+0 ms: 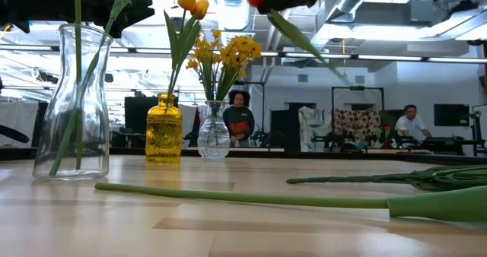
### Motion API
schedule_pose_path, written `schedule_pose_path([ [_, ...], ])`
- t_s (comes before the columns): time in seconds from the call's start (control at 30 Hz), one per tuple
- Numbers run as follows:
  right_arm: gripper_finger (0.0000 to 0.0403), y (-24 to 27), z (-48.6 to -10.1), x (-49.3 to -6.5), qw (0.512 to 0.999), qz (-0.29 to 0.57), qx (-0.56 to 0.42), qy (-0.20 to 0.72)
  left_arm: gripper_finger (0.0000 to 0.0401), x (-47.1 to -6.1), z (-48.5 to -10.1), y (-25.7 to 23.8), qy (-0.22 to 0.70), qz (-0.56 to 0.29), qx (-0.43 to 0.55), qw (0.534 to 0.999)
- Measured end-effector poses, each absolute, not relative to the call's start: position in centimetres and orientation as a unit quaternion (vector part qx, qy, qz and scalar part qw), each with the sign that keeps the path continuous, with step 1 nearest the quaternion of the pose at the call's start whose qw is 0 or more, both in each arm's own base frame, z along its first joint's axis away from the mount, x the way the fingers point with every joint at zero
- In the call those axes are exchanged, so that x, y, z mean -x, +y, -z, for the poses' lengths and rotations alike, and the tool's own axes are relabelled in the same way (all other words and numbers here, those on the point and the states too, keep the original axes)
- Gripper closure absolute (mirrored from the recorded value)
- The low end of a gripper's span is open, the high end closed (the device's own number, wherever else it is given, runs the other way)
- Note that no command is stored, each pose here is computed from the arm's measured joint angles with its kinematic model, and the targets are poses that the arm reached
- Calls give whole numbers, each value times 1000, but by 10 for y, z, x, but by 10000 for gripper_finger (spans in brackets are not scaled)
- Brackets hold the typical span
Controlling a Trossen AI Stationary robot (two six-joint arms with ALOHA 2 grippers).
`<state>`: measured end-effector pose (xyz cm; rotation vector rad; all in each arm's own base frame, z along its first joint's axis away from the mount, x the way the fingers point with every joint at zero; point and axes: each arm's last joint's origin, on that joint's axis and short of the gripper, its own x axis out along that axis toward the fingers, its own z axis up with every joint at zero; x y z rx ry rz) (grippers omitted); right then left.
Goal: Sort flowers into vase by color
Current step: Put the yellow tulip into the yellow vase
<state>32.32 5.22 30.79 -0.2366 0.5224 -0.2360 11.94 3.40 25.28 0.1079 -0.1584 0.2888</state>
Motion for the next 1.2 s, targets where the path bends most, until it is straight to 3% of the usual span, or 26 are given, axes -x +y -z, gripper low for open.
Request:
schedule_pose_path([
  [0.53, 365, 20, -310, -339, 978, 159, 128, -49, 222, -120, -252, 33, -78, -121, -55, 988],
  [0.83, 365, 9, -309, -355, 971, 136, 117, -160, 222, -121, -253, 33, -82, -117, -55, 988],
  [1.2, 365, 8, -328, -362, 959, 140, 130, -211, 222, -120, -258, 32, -107, -118, -59, 986],
])
